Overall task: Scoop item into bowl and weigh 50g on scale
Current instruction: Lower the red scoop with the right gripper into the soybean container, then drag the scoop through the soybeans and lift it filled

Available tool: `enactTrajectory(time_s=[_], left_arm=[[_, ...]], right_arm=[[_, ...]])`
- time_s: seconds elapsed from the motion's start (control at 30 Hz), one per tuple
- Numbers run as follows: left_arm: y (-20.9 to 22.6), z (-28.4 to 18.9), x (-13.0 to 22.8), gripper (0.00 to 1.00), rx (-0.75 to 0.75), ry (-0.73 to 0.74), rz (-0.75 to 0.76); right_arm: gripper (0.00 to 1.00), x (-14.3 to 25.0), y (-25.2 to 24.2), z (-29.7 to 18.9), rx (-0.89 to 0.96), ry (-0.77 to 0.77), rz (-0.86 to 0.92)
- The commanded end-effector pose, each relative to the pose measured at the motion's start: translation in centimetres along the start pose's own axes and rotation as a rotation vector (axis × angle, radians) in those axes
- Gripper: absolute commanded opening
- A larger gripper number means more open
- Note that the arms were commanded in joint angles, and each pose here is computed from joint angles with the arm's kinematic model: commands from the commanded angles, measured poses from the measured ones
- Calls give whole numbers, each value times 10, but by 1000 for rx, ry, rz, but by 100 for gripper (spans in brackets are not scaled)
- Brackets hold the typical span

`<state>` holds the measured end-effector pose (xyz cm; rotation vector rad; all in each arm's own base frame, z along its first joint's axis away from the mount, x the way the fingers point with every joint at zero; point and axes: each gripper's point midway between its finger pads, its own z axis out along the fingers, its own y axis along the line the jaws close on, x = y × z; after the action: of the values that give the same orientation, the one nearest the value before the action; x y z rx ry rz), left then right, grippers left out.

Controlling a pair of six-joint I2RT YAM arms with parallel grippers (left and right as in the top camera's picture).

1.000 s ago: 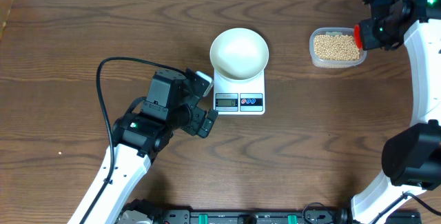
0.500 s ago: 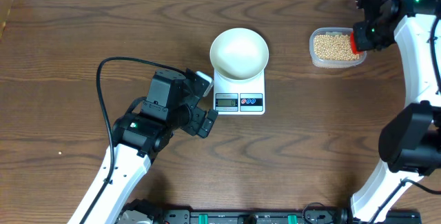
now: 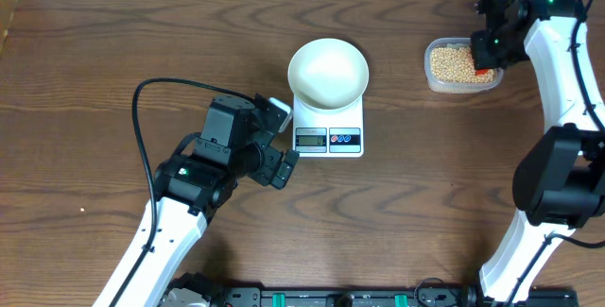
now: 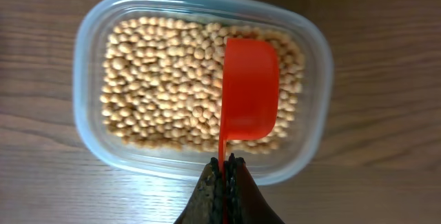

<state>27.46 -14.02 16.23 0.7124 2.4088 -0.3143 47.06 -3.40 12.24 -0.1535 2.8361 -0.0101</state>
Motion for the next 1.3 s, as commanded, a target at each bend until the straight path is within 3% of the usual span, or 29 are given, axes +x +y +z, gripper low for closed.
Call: enactTrajectory(time_s=[0.0,0.5,1.27], left_arm=[[2,2,4,98,-11,14,-6],[2,2,4,98,-11,14,-6],[2,2,4,98,-11,14,-6]], right_arm=[[1,-1,18,15,-96,17,42],[1,2,44,21,-289,38,120],[1,33,24,39,-507,69,325]])
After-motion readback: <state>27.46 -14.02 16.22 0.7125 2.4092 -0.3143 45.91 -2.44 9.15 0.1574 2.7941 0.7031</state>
